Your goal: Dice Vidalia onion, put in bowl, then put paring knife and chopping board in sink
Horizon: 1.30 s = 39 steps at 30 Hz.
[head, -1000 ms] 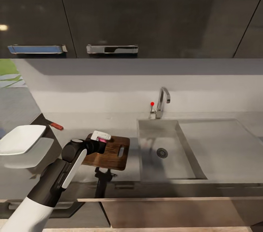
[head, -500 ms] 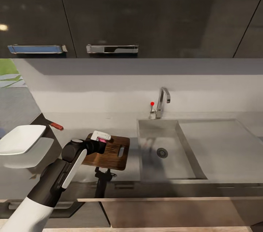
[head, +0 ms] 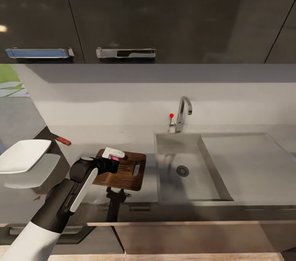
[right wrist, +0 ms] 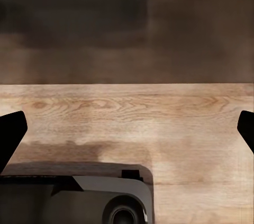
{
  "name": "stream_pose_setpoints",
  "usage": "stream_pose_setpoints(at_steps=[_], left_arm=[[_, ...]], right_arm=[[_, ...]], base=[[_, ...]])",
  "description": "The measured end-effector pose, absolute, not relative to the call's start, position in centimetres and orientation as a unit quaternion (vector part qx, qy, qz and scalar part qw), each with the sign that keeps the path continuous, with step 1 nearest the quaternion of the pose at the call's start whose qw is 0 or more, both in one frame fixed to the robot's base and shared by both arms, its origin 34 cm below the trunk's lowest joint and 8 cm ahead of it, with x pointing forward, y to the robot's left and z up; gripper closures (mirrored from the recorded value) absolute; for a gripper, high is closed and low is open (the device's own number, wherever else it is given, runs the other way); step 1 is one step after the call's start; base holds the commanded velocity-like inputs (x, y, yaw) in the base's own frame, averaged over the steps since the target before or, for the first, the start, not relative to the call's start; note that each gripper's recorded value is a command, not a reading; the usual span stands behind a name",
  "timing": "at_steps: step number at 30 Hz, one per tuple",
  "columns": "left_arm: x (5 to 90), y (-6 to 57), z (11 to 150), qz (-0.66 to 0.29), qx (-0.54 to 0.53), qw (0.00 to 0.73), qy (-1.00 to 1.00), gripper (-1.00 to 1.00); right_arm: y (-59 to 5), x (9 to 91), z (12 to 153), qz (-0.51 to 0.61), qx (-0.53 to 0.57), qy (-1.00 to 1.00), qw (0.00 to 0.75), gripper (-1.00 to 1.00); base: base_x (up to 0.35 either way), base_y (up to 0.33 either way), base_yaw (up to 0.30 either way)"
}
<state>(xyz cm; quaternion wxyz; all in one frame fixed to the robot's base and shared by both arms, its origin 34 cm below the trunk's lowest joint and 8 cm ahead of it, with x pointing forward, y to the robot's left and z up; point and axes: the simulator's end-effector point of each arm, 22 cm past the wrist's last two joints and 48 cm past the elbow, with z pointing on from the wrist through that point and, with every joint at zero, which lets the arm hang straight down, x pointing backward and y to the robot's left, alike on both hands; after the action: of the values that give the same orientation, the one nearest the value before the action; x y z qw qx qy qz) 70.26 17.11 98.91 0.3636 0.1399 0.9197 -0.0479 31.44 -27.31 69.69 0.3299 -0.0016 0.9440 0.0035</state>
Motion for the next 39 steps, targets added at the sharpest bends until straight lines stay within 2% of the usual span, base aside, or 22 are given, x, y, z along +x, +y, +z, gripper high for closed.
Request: stream_pose_setpoints(at_steps=[39], left_arm=[[70.15,17.28,98.13,-0.047,0.139,0.356,0.923,1.0]], right_arm=[[-27.38,31.33,69.62,0.003,-0.003,0.945,0.328,-1.0]], base=[[0.028,0.0,0.0]])
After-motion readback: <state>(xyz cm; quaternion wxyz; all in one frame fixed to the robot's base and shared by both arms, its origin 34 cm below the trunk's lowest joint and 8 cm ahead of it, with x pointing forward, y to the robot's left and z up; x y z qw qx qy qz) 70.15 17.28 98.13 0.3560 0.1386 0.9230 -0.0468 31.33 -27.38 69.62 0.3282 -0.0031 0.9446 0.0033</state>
